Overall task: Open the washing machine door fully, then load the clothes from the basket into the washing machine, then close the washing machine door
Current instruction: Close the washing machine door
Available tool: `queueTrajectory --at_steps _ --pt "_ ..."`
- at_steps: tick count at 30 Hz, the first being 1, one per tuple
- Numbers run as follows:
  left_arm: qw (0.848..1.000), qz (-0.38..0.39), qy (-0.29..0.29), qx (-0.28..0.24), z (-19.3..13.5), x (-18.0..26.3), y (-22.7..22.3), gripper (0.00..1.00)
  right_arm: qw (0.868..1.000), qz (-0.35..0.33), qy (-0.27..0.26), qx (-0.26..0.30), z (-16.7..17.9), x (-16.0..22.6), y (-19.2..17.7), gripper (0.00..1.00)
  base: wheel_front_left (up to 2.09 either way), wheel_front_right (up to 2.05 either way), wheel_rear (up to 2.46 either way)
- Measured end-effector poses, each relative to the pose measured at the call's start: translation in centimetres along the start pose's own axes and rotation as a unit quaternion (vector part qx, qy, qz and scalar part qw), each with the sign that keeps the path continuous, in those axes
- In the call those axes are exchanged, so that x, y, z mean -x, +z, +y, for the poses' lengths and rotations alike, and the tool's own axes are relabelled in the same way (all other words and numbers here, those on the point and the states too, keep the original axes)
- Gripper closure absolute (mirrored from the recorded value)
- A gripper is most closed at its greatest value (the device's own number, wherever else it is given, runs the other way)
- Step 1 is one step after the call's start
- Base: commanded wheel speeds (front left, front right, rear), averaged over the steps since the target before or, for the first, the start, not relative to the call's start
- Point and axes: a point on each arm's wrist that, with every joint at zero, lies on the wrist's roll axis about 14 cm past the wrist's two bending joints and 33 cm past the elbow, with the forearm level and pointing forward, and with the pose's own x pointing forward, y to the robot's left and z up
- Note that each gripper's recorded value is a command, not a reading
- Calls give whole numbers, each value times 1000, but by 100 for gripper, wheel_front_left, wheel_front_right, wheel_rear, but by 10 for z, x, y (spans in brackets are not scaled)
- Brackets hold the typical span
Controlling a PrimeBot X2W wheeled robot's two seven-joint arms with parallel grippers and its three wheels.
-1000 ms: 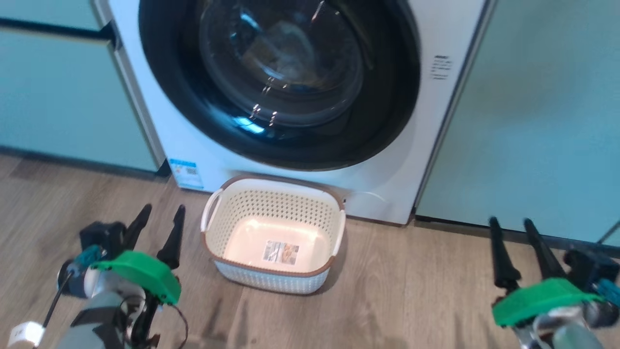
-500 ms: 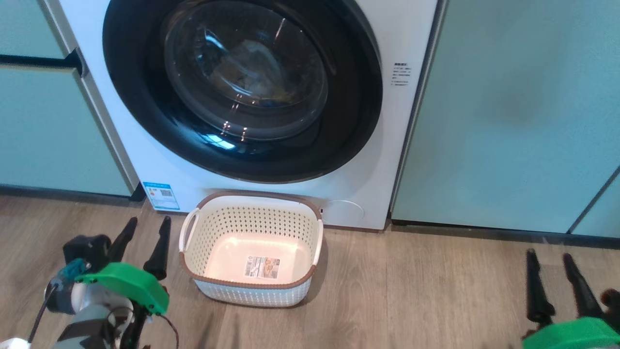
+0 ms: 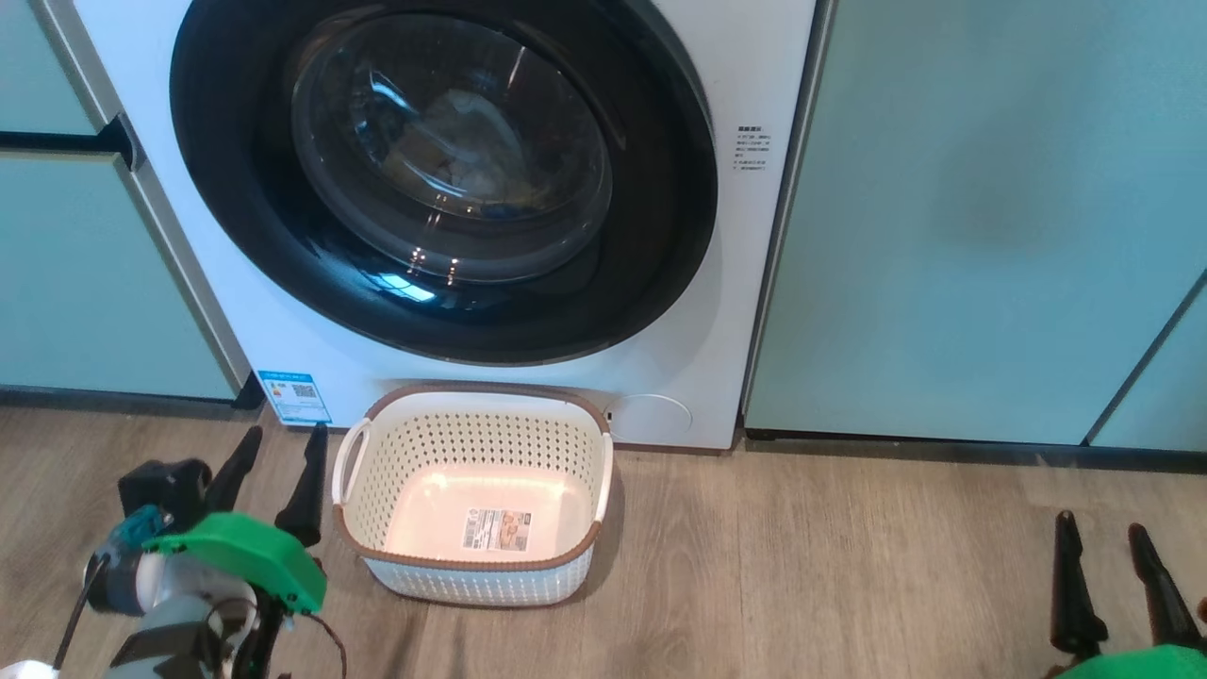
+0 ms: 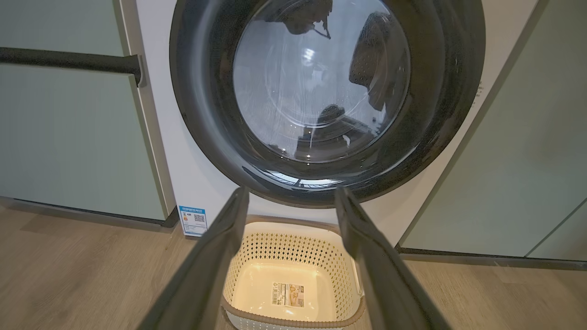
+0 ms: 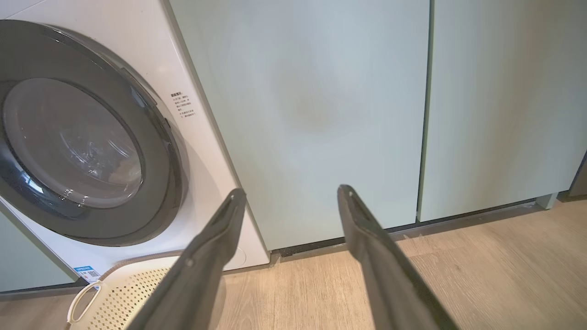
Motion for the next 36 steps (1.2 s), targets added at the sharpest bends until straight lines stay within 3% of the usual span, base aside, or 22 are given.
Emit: queueTrajectory --at_steps 36 --pt "1000 12 22 0 15 9 -7 0 1000 16 24 0 16 -5 -10 0 0 0 0"
